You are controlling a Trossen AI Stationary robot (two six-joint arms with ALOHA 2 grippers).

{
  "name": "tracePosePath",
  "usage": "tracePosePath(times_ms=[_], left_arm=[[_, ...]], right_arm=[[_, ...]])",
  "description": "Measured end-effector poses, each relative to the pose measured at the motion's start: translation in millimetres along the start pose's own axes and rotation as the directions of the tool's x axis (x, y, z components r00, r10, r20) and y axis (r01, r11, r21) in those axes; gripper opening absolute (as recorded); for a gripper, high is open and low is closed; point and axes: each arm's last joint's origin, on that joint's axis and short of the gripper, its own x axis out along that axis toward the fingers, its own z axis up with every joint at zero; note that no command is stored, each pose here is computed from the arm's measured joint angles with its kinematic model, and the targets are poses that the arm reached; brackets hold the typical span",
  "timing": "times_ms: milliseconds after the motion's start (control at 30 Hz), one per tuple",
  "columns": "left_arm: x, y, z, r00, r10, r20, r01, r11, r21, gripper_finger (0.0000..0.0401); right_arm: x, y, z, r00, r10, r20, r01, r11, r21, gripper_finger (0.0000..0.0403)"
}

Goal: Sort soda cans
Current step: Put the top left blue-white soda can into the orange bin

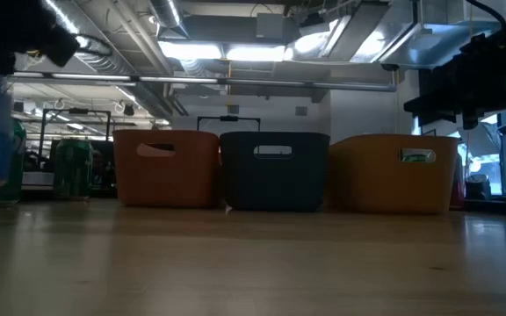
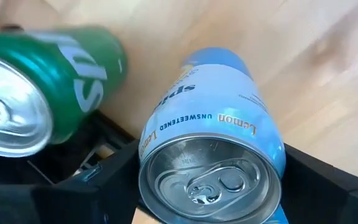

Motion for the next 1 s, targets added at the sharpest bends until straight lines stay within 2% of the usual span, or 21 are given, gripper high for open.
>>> tracePosePath(times_ms=[233,433,633,833,1000], left_arm=[[-40,3,16,0.99,-0.04,0.136,0.037,0.999,0.02,0.0291],[-83,13,34,0.946,-0.074,0.315,0.067,0.997,0.035,0.0291],[-113,26,60,0.893,-0.021,0.449,0.004,0.999,0.04,0.0291],[-113,37,107,0.886,0.078,0.458,-0.117,0.992,0.057,0.0291],[-89,51,151,0.921,0.171,0.35,-0.22,0.97,0.106,0.0291]], right_arm=[[0,0,0,1.0,0.0,0.0,0.0,1.0,0.0,0.0019],[0,0,0,1.0,0.0,0.0,0.0,1.0,-0.001,0.0019],[0,0,0,1.0,0.0,-0.001,0.0,1.0,0.0,0.0019],[0,0,0,1.0,0.0,-0.001,0.0,1.0,0.0,0.0019],[0,0,0,1.0,0.0,-0.001,0.0,1.0,0.0,0.0019]])
